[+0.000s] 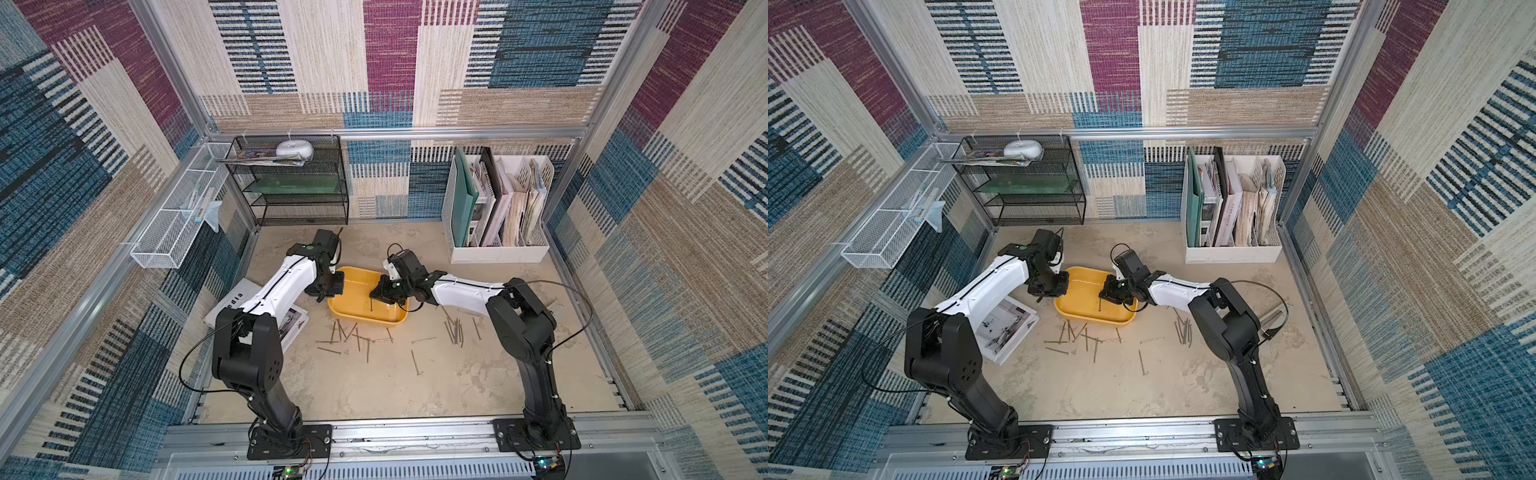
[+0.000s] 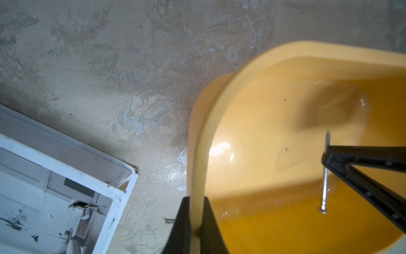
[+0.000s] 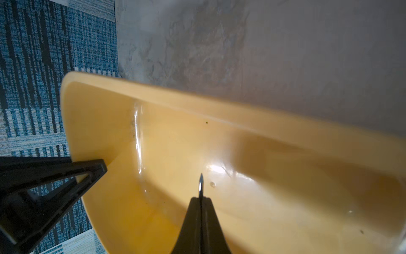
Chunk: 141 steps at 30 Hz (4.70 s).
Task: Put the nails on the desktop into the storage box
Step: Place the nail in the storage box, then pick up the nail from the center of the board, then place the nail in the storage box, then pick up the nail from the center of the board.
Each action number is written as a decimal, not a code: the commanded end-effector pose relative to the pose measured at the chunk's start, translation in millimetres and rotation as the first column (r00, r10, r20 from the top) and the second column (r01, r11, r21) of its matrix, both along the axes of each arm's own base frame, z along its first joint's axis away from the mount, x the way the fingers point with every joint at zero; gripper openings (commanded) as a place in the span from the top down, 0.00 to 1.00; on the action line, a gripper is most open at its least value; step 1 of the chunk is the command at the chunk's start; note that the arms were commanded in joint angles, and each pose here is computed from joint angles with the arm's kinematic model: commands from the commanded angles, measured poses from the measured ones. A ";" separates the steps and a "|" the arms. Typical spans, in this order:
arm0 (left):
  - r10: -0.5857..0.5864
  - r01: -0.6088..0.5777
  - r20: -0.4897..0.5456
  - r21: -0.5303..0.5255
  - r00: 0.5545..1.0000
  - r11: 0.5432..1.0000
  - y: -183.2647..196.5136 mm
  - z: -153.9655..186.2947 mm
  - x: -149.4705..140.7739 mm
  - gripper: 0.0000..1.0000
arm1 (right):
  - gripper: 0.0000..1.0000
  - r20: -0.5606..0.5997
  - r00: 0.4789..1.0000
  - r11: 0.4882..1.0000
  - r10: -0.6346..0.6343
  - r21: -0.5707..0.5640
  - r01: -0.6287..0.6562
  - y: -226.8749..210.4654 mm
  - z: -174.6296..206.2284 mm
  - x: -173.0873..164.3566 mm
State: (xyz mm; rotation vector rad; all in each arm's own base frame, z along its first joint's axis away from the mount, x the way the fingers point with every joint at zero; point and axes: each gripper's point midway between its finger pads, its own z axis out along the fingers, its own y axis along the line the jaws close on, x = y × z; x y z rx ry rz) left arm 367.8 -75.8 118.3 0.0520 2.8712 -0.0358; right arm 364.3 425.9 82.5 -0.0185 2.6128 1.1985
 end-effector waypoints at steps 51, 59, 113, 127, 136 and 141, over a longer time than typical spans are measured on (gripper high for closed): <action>-0.007 0.007 0.003 -0.023 1.000 1.000 -2.8 1.4 1.4 1.00 | 0.91 -0.132 0.976 0.568 -0.172 -0.823 -0.011 -339.1 -102.1 -121.7; -0.008 0.007 0.000 -0.019 1.000 1.000 -2.4 -0.1 1.4 1.00 | 1.00 -0.082 0.984 0.603 -0.159 -0.797 0.031 -330.1 -75.7 -108.9; -0.010 0.009 -0.006 -0.026 1.000 1.000 -3.3 -1.4 1.4 1.00 | 0.61 0.165 0.984 0.974 0.069 -0.223 -0.031 -66.3 57.9 -19.4; -0.009 0.009 -0.008 -0.031 1.000 0.999 -3.7 -2.6 2.0 1.00 | 0.57 0.051 0.919 0.313 0.390 -0.946 -0.080 -290.7 -11.2 -24.6; -0.008 0.007 -0.012 -0.034 1.000 0.999 -3.5 -3.4 1.9 1.00 | 0.57 0.027 0.907 0.395 0.420 -0.905 -0.157 -301.7 -31.5 -15.3; -0.006 0.005 -0.015 -0.037 1.000 0.999 -2.7 -4.1 1.7 1.00 | 0.57 0.020 0.896 0.421 0.444 -0.887 -0.189 -295.9 -43.2 -20.5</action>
